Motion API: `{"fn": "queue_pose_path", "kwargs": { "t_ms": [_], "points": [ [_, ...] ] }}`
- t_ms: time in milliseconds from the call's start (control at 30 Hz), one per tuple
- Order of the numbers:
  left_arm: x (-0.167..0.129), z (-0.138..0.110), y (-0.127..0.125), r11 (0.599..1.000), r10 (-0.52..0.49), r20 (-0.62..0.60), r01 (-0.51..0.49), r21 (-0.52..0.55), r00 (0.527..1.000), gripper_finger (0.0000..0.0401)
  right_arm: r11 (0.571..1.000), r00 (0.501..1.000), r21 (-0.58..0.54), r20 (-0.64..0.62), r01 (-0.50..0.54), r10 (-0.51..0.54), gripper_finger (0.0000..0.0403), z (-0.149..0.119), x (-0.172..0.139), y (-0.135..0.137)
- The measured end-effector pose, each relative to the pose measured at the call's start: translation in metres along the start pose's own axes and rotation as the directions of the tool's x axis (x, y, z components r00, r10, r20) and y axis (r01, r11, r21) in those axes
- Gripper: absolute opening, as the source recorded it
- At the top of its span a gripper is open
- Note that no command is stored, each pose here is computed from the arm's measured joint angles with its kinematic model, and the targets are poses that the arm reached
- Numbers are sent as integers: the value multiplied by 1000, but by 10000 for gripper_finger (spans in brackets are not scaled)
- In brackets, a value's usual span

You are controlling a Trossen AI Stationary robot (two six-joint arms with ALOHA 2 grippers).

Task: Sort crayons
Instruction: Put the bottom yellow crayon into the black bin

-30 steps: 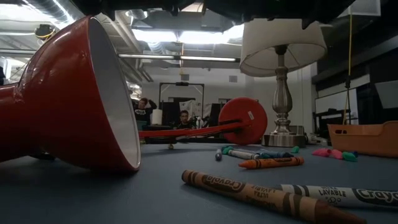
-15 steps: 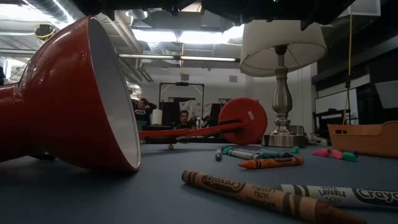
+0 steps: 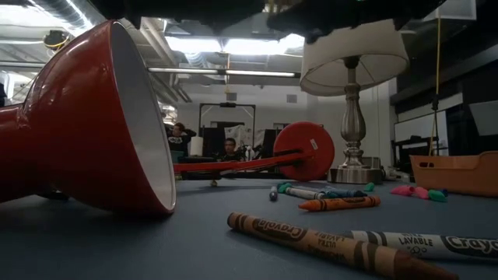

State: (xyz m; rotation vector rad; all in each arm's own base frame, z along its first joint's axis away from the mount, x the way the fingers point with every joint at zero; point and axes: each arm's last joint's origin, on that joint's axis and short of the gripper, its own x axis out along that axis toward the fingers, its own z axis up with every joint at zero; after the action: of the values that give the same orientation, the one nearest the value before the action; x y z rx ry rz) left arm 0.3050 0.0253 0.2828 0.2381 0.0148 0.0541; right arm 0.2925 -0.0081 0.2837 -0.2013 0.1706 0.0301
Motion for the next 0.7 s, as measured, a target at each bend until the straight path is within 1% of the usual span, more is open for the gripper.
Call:
{"fn": "queue_pose_path", "kwargs": {
  "t_ms": [100, 167, 233, 300, 367, 400, 467, 500, 567, 600, 633, 700],
  "points": [
    [0, -6, -2, 1000, -18, -59, 18, -3, 998, 91, 995, 993, 101, -113, -14, 25, 16, -4, -13, 1],
    [0, -9, -3, 1000, -30, -94, 30, -5, 995, 101, 983, 980, 184, -191, -19, 54, 16, -6, -24, 3],
    [-1, -13, -3, 999, -39, -129, 38, -7, 991, 109, 960, 962, 277, -252, -30, 103, 15, -8, -35, 5],
    [-1, -16, -4, 999, -48, -164, 47, -10, 985, 114, 923, 934, 383, -313, -41, 172, 13, -11, -47, 7],
    [-2, -19, -5, 999, -47, -193, 46, -10, 980, 117, 865, 893, 500, -370, -42, 257, 12, -15, -58, 11],
    [-2, -20, -5, 999, -42, -206, 41, -7, 978, 117, 827, 865, 561, -395, -39, 309, 13, -17, -64, 13],
    [-3, -22, -5, 1000, -23, -233, 24, 0, 972, 117, 734, 804, 679, -429, -13, 412, 15, -21, -73, 17],
    [-3, -23, -4, 1000, -11, -241, 12, 3, 970, 117, 680, 765, 733, -446, 14, 465, 16, -24, -78, 19],
    [-3, -24, -4, 1000, 14, -255, -12, 10, 967, 114, 567, 670, 820, -468, 85, 576, 16, -29, -85, 26],
    [-3, -24, -3, 1000, 26, -261, -23, 13, 965, 113, 523, 619, 842, -481, 129, 621, 17, -32, -89, 31],
    [-3, -25, -3, 999, 35, -269, -32, 16, 962, 111, 490, 569, 854, -494, 176, 657, 17, -34, -93, 35],
    [-4, -26, -3, 998, 56, -284, -52, 23, 957, 109, 461, 486, 852, -521, 247, 702, 17, -36, -99, 47]
  ]
}}
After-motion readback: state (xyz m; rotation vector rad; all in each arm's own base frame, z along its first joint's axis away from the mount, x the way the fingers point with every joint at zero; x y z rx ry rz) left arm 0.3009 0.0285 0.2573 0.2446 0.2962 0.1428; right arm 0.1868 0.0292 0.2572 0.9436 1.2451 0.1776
